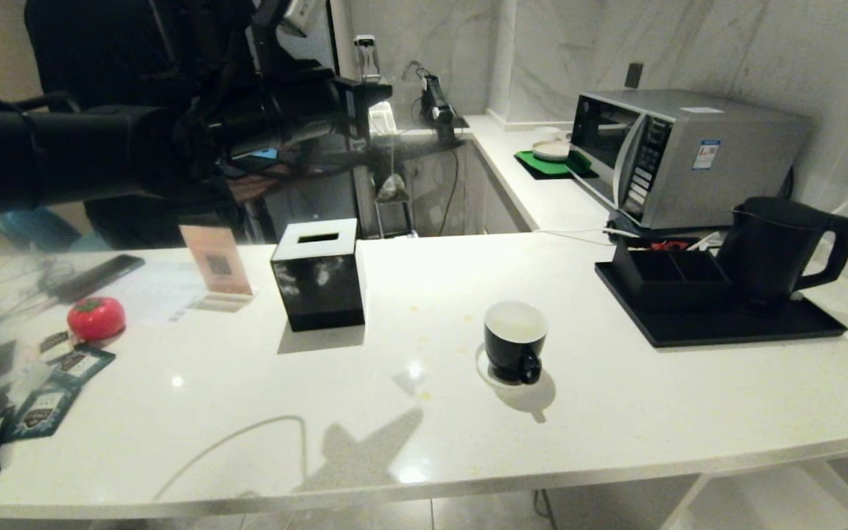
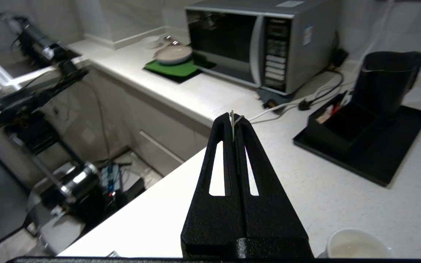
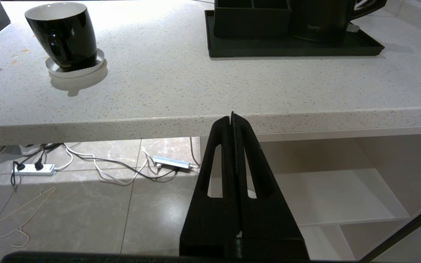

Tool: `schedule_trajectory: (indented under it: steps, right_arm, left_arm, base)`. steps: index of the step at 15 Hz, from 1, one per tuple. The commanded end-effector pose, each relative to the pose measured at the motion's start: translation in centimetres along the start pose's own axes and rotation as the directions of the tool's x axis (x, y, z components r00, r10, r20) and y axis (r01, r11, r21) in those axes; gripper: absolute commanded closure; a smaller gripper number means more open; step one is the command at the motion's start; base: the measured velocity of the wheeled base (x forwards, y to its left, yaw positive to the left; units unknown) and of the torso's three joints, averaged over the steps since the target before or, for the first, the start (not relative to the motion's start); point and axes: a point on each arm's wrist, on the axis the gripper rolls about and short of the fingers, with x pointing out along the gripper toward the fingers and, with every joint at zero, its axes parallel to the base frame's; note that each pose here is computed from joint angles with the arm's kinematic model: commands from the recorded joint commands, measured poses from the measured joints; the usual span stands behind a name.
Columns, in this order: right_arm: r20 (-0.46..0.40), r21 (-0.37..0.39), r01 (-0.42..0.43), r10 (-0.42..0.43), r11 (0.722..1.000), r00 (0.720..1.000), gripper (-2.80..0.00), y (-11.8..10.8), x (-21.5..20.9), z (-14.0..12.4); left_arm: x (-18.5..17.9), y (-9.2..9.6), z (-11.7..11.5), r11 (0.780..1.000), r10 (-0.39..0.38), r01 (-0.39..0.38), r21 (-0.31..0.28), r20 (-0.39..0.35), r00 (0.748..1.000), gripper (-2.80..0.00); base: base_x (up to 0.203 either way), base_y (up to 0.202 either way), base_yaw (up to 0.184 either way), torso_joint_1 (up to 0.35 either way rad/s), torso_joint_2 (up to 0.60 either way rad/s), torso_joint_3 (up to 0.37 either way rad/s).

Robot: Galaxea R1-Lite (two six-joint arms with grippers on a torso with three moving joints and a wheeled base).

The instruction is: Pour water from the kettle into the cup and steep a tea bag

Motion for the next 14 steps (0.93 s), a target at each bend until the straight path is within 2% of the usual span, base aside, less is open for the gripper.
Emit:
schedule_trajectory:
  steps: [1,7,14]
  right_arm:
    - [0.000,0.000,0.000,0.000,1.000,1.000,0.00,0.0,0.0,0.0]
    - [-0.002,0.000,0.000,0.000,1.000,1.000,0.00,0.0,0.0,0.0]
    - [0.000,-0.001,0.000,0.000,1.000,1.000,0.00,0.0,0.0,0.0]
  left_arm:
    - [-0.6,0.8,0.3,1.000,0.021,-0.021,0.003,-0.001,1.000,0.00]
    - [-2.4,4.1,0.4,0.994,0.109,-0.109,0.012,-0.010,0.994,0.00]
    - [-4.0,7.6,-0.5,0.980,0.200,-0.200,0.016,-0.034,0.979,0.00]
  base:
    - [0.000,0.000,0.000,0.000,0.00,0.000]
    - [0.000,0.000,0.000,0.000,0.00,0.000]
    - [0.000,0.000,0.000,0.000,0.00,0.000]
